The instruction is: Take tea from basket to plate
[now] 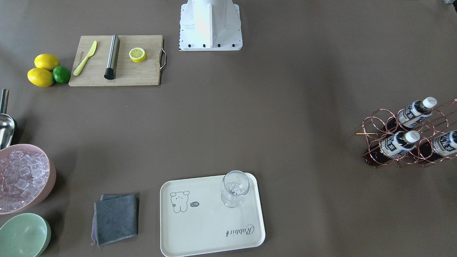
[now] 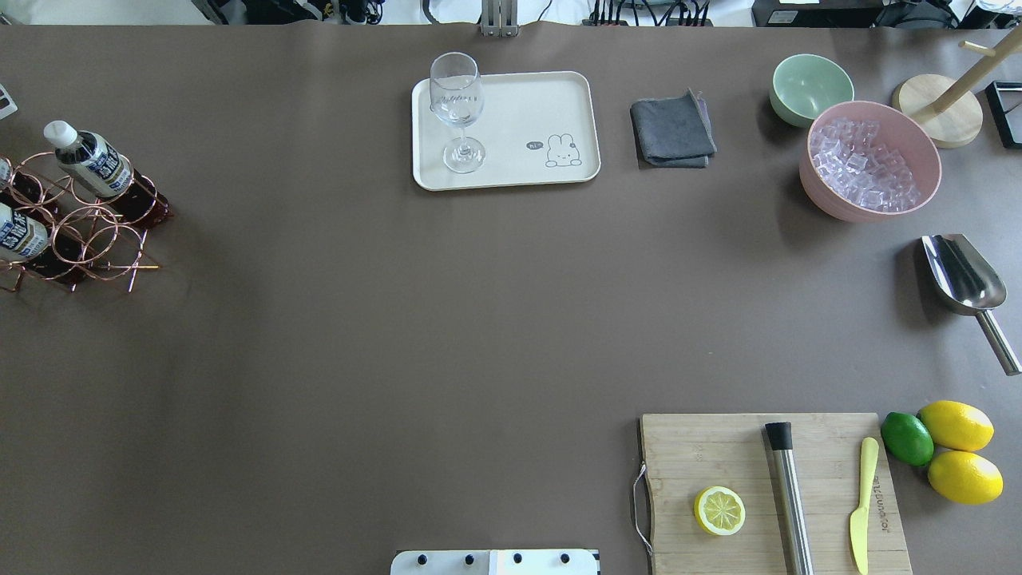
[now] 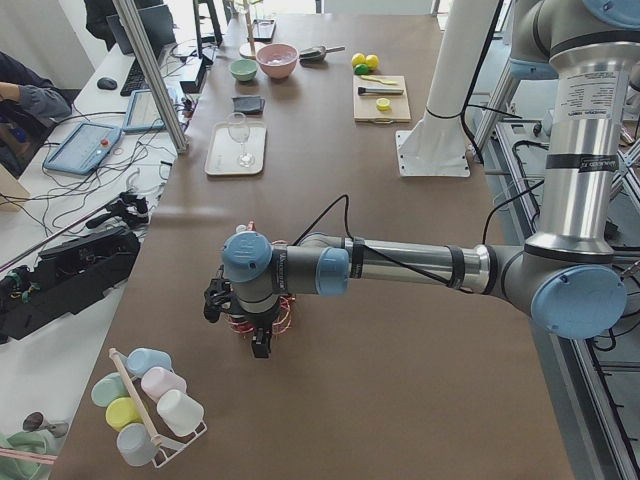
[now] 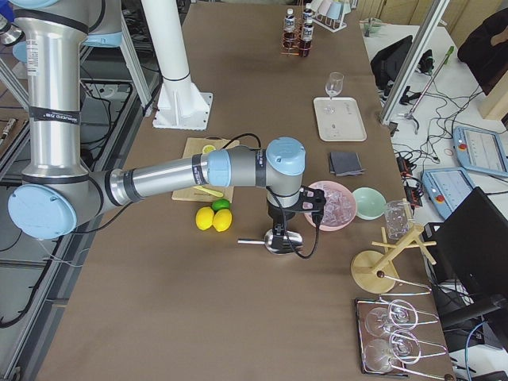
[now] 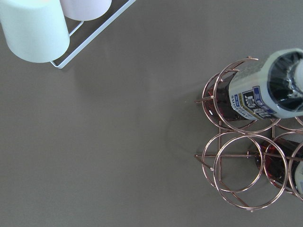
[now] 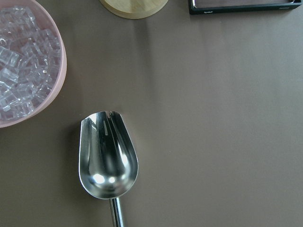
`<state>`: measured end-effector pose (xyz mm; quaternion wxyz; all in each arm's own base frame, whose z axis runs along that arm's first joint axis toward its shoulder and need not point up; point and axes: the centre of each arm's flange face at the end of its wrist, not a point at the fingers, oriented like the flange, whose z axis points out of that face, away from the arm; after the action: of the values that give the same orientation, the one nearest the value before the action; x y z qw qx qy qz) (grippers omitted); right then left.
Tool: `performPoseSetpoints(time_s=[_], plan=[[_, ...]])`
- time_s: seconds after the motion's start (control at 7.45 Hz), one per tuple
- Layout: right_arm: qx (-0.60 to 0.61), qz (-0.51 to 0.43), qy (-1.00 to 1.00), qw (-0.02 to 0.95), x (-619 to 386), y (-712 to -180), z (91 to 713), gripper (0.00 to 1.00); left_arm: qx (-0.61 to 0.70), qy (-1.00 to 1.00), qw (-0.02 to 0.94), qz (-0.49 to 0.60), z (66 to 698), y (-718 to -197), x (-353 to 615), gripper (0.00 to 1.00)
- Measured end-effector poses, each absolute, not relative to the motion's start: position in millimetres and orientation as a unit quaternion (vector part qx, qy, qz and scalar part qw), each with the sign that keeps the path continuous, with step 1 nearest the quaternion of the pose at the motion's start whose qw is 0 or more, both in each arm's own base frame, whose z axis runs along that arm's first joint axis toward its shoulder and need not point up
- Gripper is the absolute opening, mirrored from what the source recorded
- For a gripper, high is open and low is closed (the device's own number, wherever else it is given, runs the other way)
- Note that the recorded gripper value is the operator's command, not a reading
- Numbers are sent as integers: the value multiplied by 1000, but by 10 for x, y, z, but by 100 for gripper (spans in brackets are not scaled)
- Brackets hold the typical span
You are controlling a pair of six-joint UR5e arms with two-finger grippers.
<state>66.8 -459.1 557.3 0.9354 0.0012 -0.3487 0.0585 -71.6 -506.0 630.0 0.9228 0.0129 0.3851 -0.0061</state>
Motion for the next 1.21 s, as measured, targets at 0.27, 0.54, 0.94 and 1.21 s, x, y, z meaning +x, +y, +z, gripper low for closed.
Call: performPoseSetpoints(time_s=[0.27,0.54,0.94,1.21], plan=[[1,58,-349,935,668,-4591,5573,100,13,386,922,-5,6275,-5075,-710,98],[1,59,-349,935,668,-4591,5575,100,25,386,922,4,6149,-5056,-686,98],[-2,59,-351,935,663,-4598,5607,100,52,383,921,58,5817,-4962,-637,98],[-5,60,-352,934,656,-4597,5626,100,80,374,914,138,5577,-5004,-586,98]])
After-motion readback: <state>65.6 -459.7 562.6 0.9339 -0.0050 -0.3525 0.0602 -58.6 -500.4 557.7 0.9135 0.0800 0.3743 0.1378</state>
